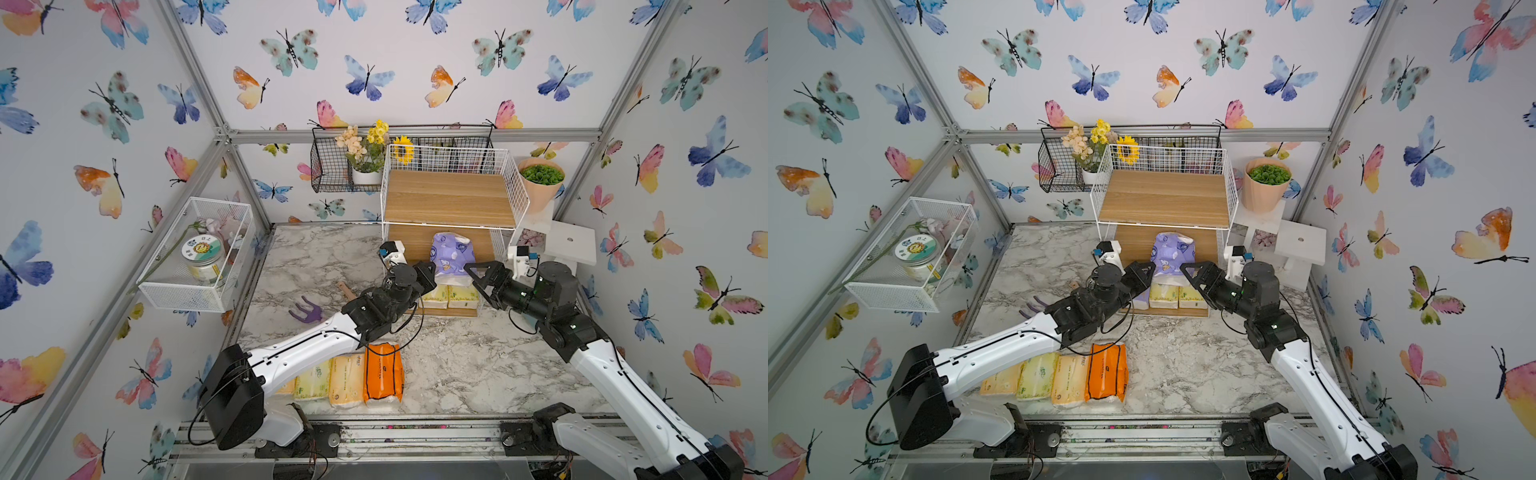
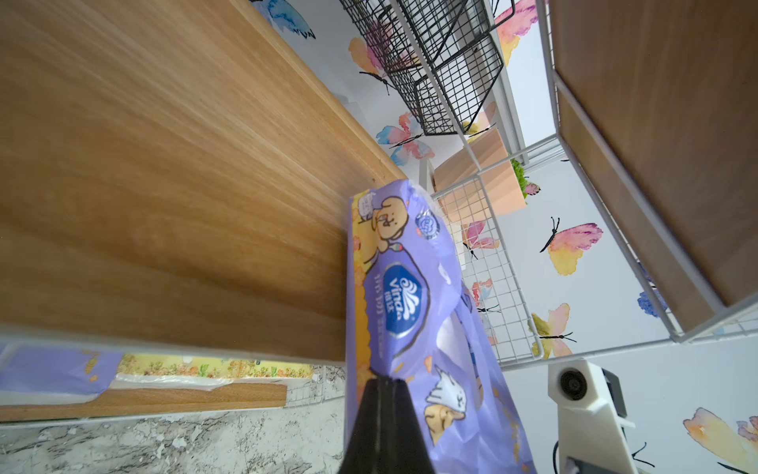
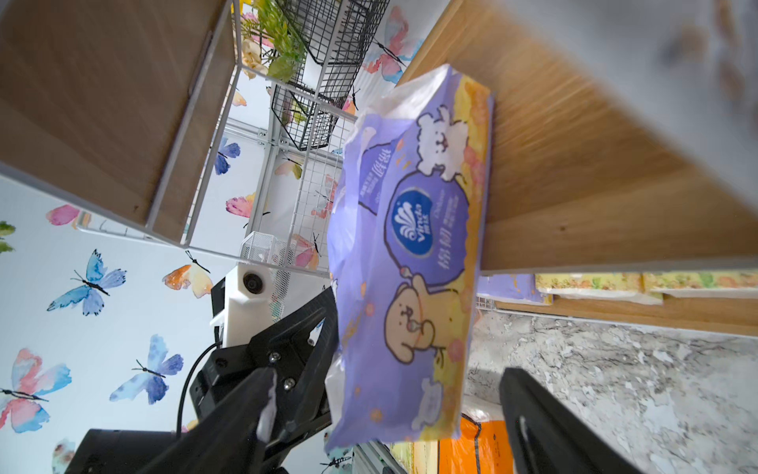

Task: Remove the tissue boxes from the shelf
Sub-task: Pick up a box of tissues from the shelf.

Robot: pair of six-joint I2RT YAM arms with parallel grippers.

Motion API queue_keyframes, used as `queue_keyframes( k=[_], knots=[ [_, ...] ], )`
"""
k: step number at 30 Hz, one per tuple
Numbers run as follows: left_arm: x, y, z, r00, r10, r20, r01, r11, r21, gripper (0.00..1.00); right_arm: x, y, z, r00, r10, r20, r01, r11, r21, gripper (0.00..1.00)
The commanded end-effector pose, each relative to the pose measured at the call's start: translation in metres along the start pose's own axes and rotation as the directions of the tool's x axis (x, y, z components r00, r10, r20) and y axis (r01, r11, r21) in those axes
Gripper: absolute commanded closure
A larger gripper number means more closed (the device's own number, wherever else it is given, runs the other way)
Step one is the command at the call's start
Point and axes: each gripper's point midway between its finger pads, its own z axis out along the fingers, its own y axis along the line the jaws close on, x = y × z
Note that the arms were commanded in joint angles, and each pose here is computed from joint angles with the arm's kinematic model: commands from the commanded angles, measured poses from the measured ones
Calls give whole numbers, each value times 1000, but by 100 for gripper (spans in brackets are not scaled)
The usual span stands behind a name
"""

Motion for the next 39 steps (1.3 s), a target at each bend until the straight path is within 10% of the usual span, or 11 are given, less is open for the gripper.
queue_keyframes(
  k=[1,17,26,39],
  knots=[
    [-1,-7,-11,1000,-15,-24,16,999,31,100,5,3,7,999,9,-43,-11,998,-59,17],
    [6,-9,-17,997,-19,-68,23,998,53,99,11,-1,17,996,11,-90,-18,997,-78,57],
    [-18,-15,-51,992,-128,4,127,986,105,22,19,7,-2,996,-44,-78,36,994,-106,72],
    [-44,52,-115,974,-174,146,182,982,-46,16,80,-26,-38,951,-102,-293,118,992,37,77]
  ],
)
